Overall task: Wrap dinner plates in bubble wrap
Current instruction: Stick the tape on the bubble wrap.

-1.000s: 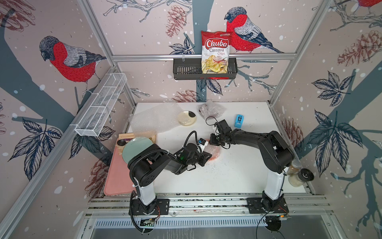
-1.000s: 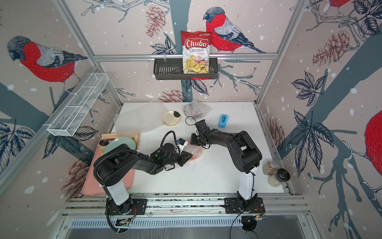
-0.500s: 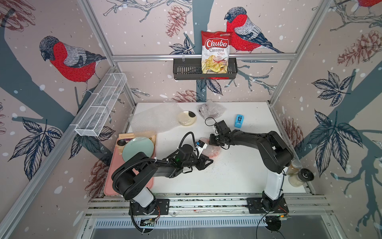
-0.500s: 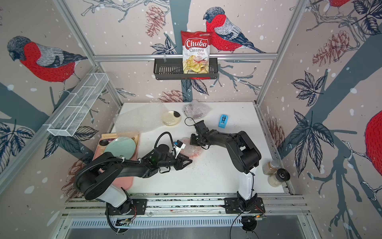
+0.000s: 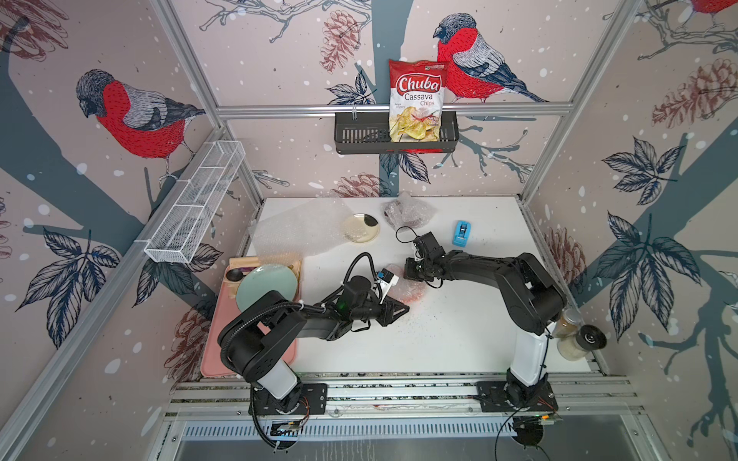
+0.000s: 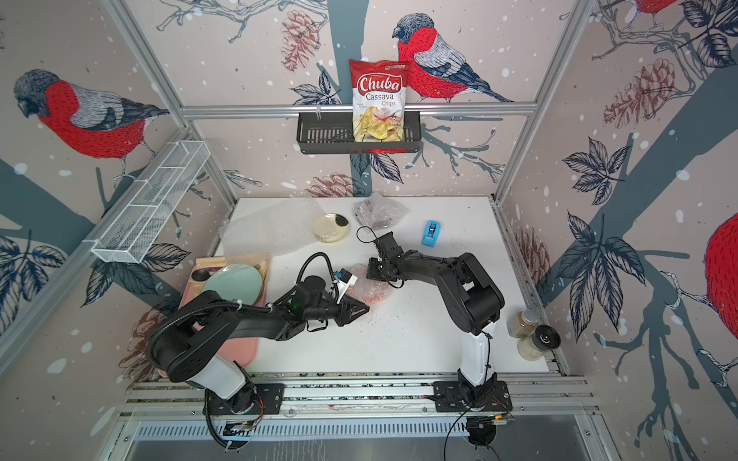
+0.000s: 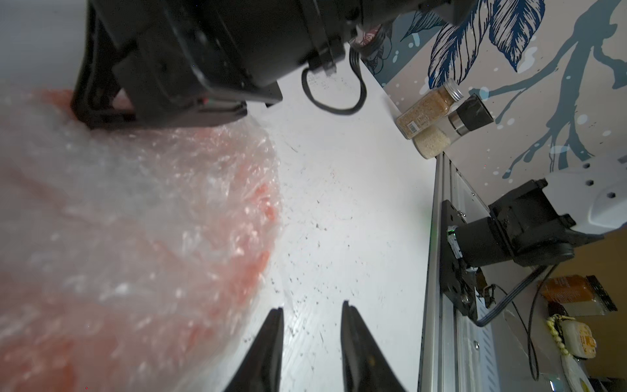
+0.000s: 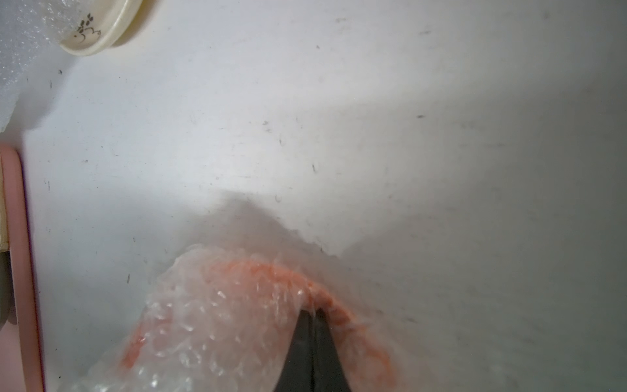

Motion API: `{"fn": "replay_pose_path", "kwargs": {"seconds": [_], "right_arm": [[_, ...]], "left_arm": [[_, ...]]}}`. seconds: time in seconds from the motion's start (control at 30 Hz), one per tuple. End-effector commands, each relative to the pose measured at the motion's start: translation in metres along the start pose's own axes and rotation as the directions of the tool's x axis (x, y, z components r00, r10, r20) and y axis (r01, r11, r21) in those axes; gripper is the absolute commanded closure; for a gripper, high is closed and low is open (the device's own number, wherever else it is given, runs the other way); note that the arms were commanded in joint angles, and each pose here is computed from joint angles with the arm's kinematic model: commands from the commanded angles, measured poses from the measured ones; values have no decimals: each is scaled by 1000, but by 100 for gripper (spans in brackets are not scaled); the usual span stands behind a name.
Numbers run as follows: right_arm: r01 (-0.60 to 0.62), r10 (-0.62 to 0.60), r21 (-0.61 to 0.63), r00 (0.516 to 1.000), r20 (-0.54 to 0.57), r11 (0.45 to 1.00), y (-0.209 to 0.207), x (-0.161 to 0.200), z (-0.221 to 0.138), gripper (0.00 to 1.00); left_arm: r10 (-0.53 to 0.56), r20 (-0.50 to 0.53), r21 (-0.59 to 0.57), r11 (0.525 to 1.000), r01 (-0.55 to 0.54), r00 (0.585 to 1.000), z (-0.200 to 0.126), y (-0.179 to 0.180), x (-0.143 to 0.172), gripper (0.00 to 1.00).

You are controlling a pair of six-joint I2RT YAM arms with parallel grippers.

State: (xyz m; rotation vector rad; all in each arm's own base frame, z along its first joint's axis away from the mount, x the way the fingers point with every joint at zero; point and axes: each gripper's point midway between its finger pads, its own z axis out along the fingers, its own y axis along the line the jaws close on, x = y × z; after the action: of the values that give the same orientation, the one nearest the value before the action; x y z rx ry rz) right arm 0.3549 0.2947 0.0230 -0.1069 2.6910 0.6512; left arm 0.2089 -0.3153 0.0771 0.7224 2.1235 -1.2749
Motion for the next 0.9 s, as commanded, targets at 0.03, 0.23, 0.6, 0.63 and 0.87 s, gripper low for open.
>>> {"fn": "replay_pose_path", "kwargs": {"seconds": [0.03, 0.23, 0.6, 0.63, 0.87], "right_arm": [[-13, 17, 99, 999, -36, 995, -21, 13, 2, 100], [-16, 19, 91, 999, -30, 996, -18, 11, 1, 100], [-33, 33, 22, 999, -2, 999, -1, 2, -8, 100], [-32, 32, 15, 999, 0, 999, 1, 1, -9, 100], [-22, 22, -4, 999, 39, 1000, 8, -9, -20, 91]], "left_arm": [[-23, 48, 68, 998, 19, 999, -13, -20, -14, 61], [19, 76, -8, 1000, -18, 997, -3, -23, -70, 64], [-25, 34, -294, 955, 34, 999, 27, 64, -47, 89], [-41, 14, -295, 954, 43, 999, 31, 68, -39, 90], [-73, -29, -326, 944, 60, 997, 27, 79, -8, 93]]}}
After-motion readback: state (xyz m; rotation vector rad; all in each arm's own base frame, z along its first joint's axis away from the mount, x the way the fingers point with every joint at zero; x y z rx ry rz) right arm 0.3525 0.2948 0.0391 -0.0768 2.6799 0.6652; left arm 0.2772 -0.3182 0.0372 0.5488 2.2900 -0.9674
